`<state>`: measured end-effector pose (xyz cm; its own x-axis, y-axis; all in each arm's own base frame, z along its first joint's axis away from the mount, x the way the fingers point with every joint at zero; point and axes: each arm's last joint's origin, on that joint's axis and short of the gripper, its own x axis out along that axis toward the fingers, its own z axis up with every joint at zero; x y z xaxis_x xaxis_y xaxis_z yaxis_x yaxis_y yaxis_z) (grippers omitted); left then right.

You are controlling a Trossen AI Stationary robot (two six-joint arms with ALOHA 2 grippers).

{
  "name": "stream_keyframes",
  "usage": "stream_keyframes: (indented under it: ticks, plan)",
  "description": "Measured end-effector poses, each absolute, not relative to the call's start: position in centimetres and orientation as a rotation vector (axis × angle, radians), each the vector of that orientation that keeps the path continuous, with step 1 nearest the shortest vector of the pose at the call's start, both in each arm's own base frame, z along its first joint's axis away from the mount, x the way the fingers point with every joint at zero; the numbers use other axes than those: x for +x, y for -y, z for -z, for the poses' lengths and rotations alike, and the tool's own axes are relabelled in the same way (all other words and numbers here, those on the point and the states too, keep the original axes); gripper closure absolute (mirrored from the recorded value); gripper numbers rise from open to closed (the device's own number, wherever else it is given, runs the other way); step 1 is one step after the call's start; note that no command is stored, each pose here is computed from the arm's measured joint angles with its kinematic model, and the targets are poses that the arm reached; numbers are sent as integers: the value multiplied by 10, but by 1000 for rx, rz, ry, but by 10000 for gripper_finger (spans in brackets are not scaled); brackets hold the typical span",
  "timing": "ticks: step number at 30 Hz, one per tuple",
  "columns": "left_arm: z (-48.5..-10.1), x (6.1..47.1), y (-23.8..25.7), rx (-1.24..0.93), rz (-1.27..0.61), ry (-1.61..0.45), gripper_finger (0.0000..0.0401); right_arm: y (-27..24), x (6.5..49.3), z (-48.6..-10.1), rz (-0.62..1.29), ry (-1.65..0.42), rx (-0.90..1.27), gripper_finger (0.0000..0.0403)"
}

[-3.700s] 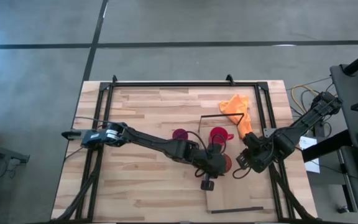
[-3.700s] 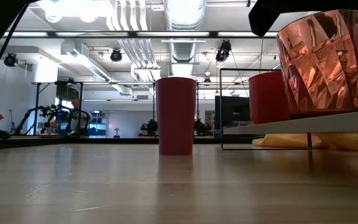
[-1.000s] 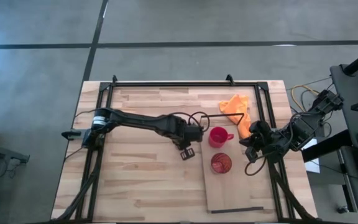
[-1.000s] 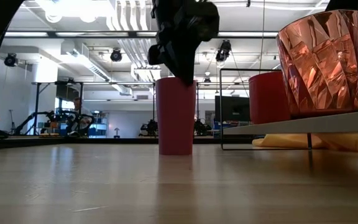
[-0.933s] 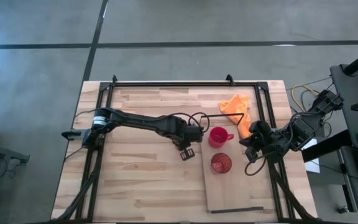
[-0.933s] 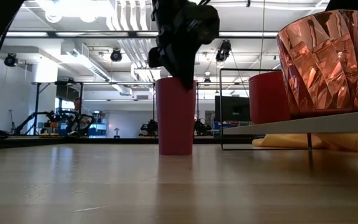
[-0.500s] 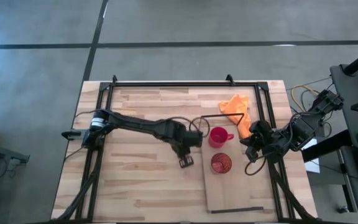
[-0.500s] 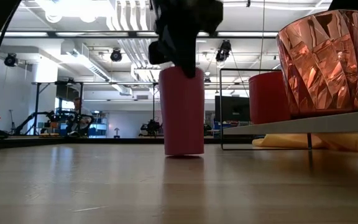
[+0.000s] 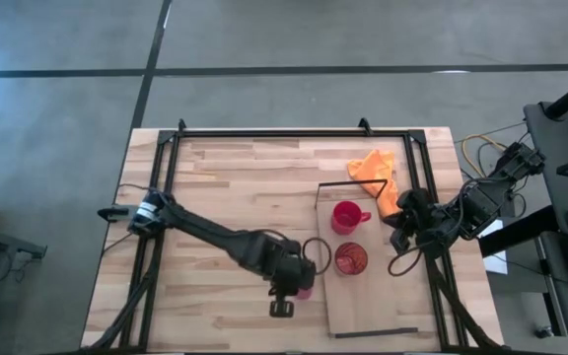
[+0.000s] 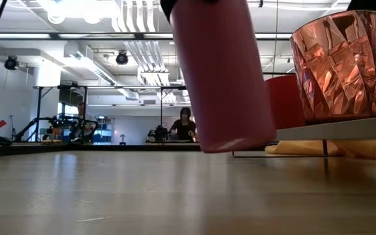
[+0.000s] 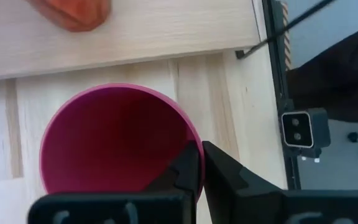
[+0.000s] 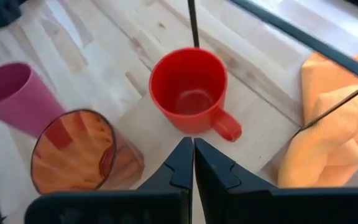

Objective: Stack small to large cups/mugs on shelf
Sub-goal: Put the pink cup on the shelf

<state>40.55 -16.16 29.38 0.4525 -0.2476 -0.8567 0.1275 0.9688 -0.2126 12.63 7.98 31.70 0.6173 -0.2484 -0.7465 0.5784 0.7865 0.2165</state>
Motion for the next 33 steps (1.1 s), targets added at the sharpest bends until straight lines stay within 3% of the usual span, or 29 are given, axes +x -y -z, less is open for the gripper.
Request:
stream_keyframes:
  ticks: [9,18,25,33]
  plan:
    - [-288,393,191,-33,297,-1077,401,-80,127,-318,496,-753,483,394]
    - [-279,389,196,-6,272,-1094,401,-89,134,-321,357,-782,553,394]
    - [-275,392,195,-58,241,-1084,401,-97,142,-329,200,-735,513,394]
    - [-265,394,195,-135,203,-1078,387,-97,142,-329,193,-742,511,394]
